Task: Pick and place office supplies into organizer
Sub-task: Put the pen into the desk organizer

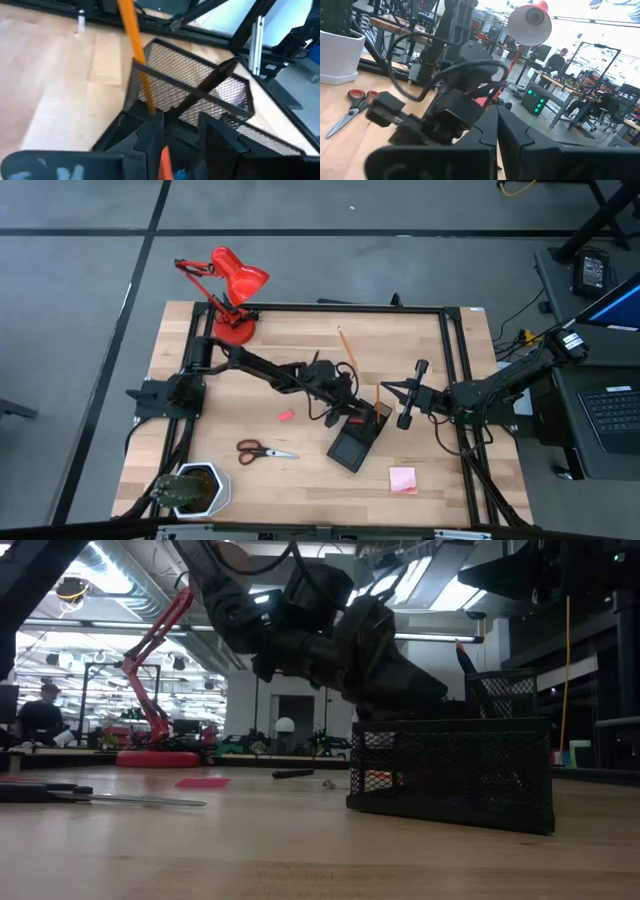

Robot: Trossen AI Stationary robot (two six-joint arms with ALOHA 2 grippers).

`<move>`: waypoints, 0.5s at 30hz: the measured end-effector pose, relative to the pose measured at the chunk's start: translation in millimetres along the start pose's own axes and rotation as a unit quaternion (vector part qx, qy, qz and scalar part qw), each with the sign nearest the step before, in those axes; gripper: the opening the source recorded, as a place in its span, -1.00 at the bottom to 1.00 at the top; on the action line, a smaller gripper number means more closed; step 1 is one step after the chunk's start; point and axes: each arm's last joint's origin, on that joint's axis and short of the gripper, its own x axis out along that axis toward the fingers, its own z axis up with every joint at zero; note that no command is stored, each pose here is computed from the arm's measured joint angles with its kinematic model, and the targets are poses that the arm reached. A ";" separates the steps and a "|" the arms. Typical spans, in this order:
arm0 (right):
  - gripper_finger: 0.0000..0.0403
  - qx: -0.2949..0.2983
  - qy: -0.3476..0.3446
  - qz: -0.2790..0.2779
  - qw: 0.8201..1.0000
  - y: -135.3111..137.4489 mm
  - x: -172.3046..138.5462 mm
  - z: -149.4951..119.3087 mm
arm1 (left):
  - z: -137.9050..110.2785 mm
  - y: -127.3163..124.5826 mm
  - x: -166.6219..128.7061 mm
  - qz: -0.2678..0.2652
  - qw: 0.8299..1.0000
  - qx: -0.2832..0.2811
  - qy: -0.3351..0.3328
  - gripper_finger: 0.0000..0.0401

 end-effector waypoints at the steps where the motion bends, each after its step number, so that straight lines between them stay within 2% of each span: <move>1: -0.94 0.000 0.000 0.000 1.000 0.1 0.0 -0.1 | 1.8 1.2 -2.8 0.004 1.000 0.001 0.007 -0.44; 8: -0.94 -0.002 0.002 0.001 1.000 0.3 -0.1 -0.4 | 25.3 -4.1 -35.1 0.043 0.996 0.029 0.069 -0.55; 12: -0.94 -0.003 0.003 0.002 1.000 0.4 -0.1 -0.8 | 41.0 -17.0 -59.1 0.126 0.984 0.072 0.105 -0.62; 15: -0.94 -0.004 0.004 0.002 1.000 0.6 -0.1 -1.0 | 47.7 -26.2 -78.1 0.190 0.969 0.079 0.140 -0.68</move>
